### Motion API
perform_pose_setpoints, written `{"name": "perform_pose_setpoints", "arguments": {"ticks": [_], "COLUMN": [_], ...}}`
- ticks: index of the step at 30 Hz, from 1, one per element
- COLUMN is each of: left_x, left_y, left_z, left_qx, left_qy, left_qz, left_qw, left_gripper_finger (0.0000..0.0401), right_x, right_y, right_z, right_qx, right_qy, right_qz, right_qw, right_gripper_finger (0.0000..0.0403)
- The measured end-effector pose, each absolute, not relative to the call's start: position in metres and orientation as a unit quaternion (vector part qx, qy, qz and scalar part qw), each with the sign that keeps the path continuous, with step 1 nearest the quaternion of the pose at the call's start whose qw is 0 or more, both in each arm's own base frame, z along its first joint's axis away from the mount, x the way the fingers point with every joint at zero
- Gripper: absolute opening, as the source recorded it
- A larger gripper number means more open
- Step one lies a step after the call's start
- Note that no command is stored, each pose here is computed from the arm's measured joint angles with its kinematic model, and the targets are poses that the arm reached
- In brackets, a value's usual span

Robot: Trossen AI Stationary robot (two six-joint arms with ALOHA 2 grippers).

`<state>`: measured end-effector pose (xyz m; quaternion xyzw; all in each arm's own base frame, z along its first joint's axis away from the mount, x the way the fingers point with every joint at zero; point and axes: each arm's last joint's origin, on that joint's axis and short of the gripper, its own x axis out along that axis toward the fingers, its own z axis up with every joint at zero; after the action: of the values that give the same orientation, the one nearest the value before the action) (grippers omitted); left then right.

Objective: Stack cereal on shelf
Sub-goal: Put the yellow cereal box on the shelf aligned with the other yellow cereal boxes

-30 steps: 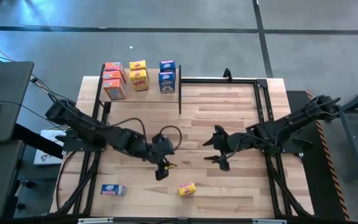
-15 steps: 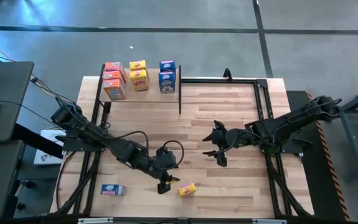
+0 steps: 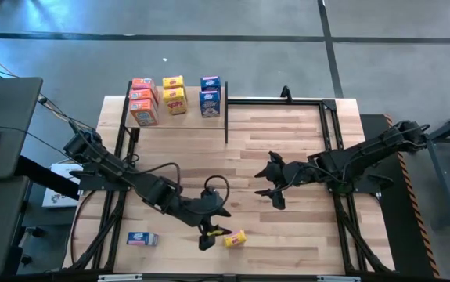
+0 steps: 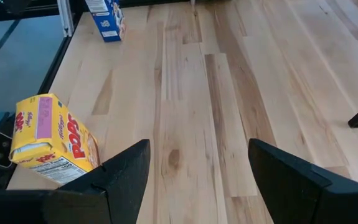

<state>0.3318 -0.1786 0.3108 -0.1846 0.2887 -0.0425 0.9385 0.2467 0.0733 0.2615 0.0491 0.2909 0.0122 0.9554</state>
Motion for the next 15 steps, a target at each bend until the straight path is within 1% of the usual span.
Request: {"name": "perform_pose_setpoints", "arguments": {"ticks": [11,15], "left_x": [0.333,0.334], "left_y": [-0.179,-0.180], "left_z": [0.313,0.321], "left_qx": [-0.209,-0.214], "left_qy": [0.280,0.273], "left_qz": [-0.040,-0.044], "left_qw": [0.936,0.937], "left_gripper_finger": [0.0253,0.0253], "right_x": [0.246,0.246], "right_y": [0.073,0.073], "right_z": [0.261,0.261], "right_qx": [0.048,0.048], "right_qy": [0.294,0.294], "right_qz": [0.012,0.012], "right_qw": [0.955,0.955], "right_gripper_finger": [0.0264,0.0264]}}
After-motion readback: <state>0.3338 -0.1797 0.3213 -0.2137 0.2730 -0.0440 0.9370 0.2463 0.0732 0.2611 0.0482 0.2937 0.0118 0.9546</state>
